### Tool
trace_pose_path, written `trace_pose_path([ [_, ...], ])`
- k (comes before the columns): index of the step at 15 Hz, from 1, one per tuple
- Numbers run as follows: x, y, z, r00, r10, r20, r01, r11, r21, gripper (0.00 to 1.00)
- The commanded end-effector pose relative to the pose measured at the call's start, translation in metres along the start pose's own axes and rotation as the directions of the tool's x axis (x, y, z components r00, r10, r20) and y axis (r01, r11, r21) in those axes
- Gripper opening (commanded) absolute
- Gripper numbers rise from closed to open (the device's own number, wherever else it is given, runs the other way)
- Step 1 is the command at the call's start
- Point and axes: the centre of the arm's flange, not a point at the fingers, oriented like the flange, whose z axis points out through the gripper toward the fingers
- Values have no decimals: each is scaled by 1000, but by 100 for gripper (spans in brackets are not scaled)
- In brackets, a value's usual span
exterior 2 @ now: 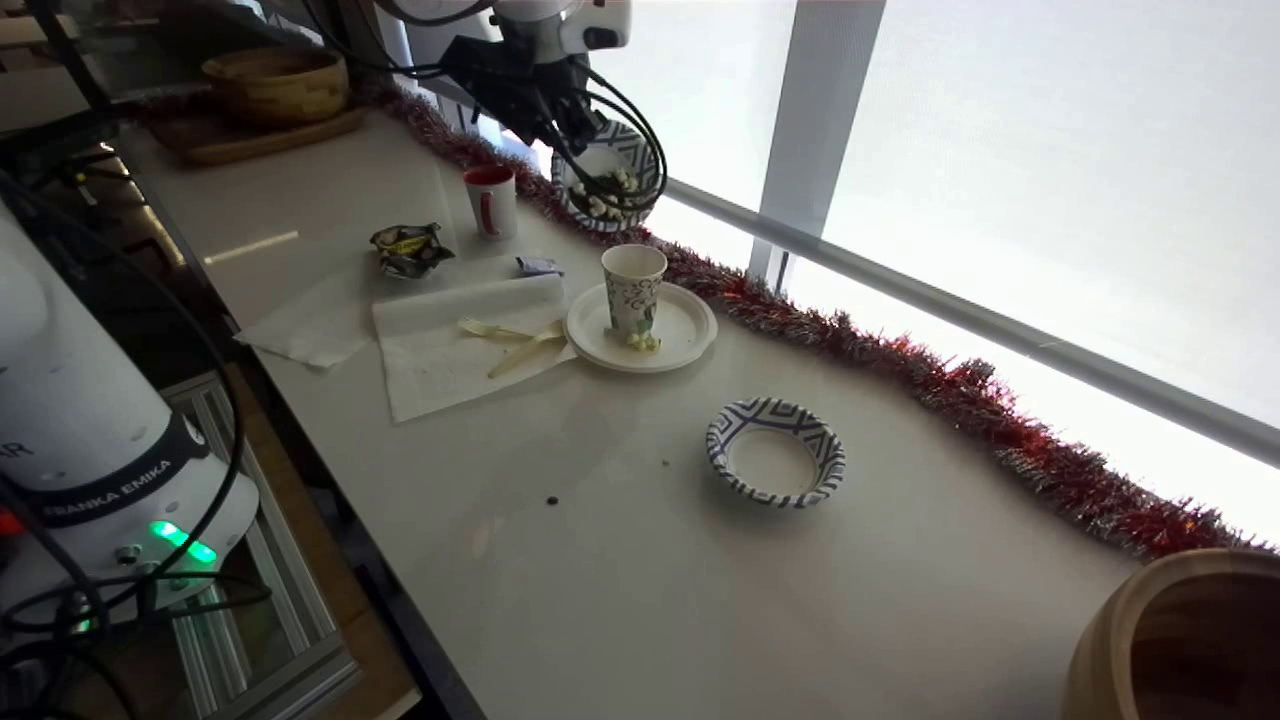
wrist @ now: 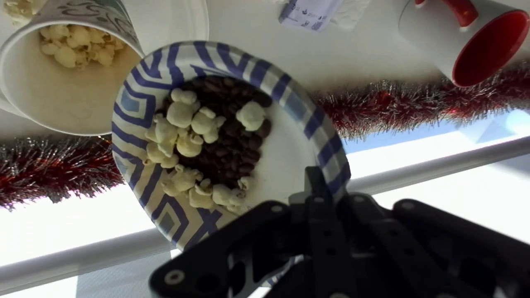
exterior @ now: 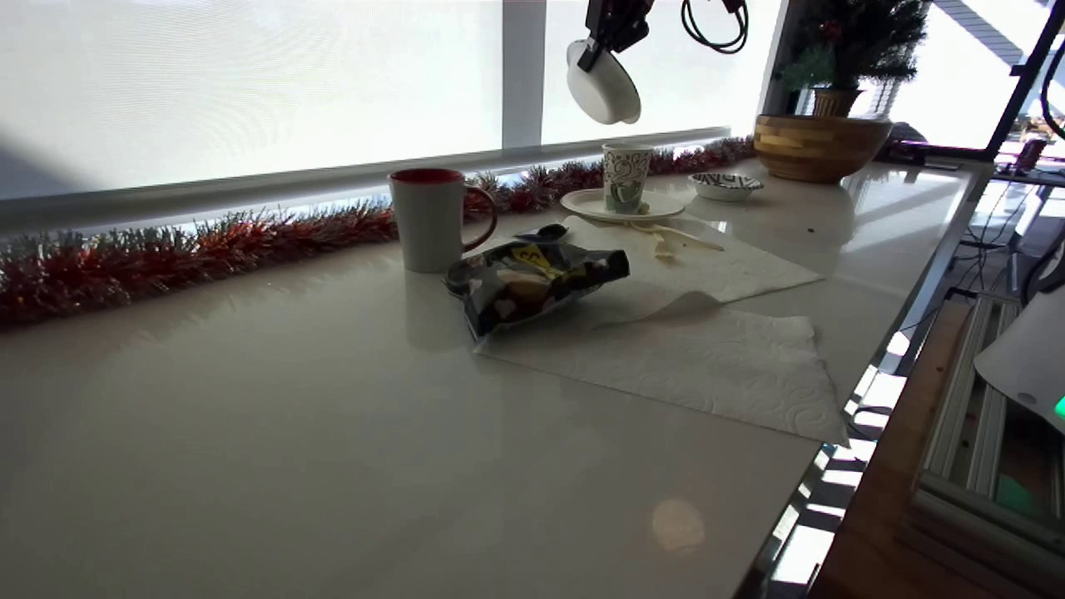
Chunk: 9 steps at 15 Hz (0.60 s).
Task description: Pick up the bowl with content, empty its content into the cup and place the bowl on top of the other bowl
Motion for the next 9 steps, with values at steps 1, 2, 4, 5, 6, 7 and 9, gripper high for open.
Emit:
trace_pose_path([
  [1, -10, 11, 4, 999, 24, -28, -23, 999, 41, 1],
  [2, -12, 15, 3, 999, 34, -33, -33, 999, 43, 1],
  [4, -17, 24, 3, 997, 58, -41, -56, 997, 49, 1],
  [5, -20, 28, 4, 997, 68, -44, -66, 996, 54, 1],
  [6, -22, 32, 4, 996, 77, -47, -74, 996, 59, 1],
  [7, -23, 35, 4, 995, 81, -52, -78, 995, 62, 1],
  [9, -23, 40, 2, 994, 88, -69, -84, 994, 66, 1],
])
